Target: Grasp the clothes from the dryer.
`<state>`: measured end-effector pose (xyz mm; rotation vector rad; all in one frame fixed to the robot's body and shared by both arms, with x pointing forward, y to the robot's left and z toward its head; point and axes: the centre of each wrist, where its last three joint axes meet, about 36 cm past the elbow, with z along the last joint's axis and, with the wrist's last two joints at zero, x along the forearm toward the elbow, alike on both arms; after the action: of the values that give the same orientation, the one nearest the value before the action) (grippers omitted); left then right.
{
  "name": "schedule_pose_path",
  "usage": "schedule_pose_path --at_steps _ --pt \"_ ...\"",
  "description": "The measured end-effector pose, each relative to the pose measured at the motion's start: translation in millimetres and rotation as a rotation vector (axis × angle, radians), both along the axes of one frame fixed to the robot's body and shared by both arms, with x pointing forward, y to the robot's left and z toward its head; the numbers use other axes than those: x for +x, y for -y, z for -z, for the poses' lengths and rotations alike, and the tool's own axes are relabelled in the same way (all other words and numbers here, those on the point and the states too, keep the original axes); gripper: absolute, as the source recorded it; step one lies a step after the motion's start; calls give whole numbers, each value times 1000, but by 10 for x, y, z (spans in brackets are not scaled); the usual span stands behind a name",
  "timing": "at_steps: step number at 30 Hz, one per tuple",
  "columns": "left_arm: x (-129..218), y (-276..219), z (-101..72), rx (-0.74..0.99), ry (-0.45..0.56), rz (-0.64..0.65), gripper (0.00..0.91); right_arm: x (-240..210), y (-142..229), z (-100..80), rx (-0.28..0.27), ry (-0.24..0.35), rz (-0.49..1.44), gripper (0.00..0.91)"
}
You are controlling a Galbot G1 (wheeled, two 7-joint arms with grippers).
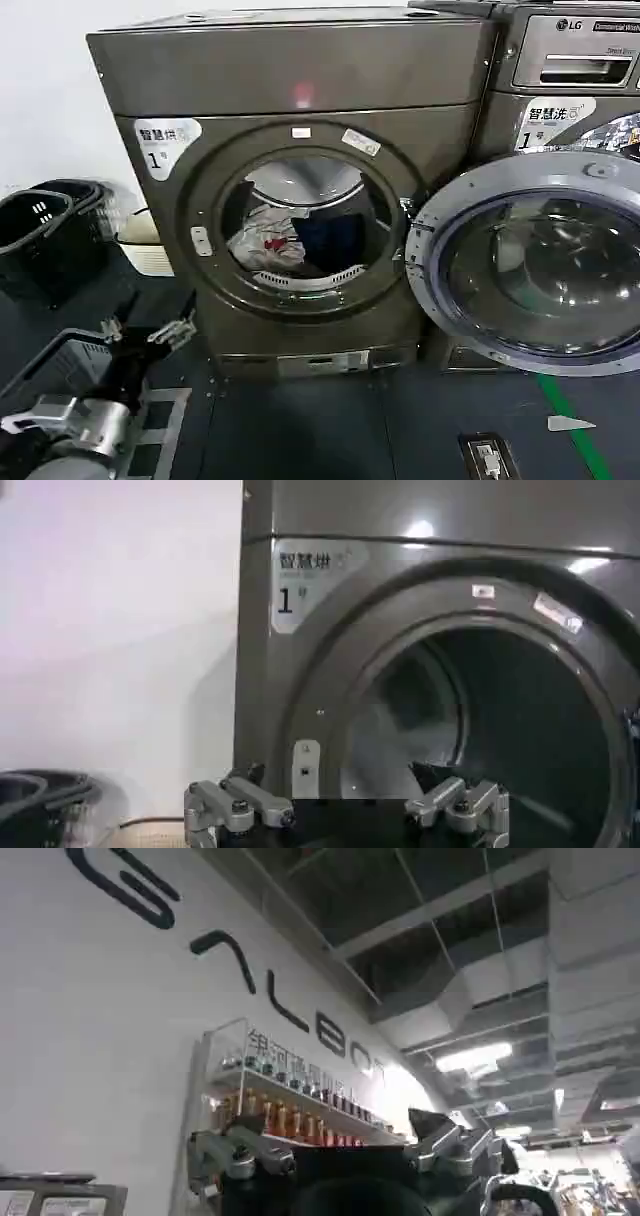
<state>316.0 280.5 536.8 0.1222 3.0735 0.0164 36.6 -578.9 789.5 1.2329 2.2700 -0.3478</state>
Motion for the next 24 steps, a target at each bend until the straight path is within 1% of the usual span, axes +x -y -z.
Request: schedule_pose_path --at_steps 5,16,24 --pt "30 49 109 0 -45 -15 907 -7 1 -18 -8 4 2 907" --pt "26 96 132 5 -73 -22 907 15 -6 -11 -8 12 -9 907" --pt "3 109 85 -5 -80 -5 907 38 -4 -6 -9 21 -21 907"
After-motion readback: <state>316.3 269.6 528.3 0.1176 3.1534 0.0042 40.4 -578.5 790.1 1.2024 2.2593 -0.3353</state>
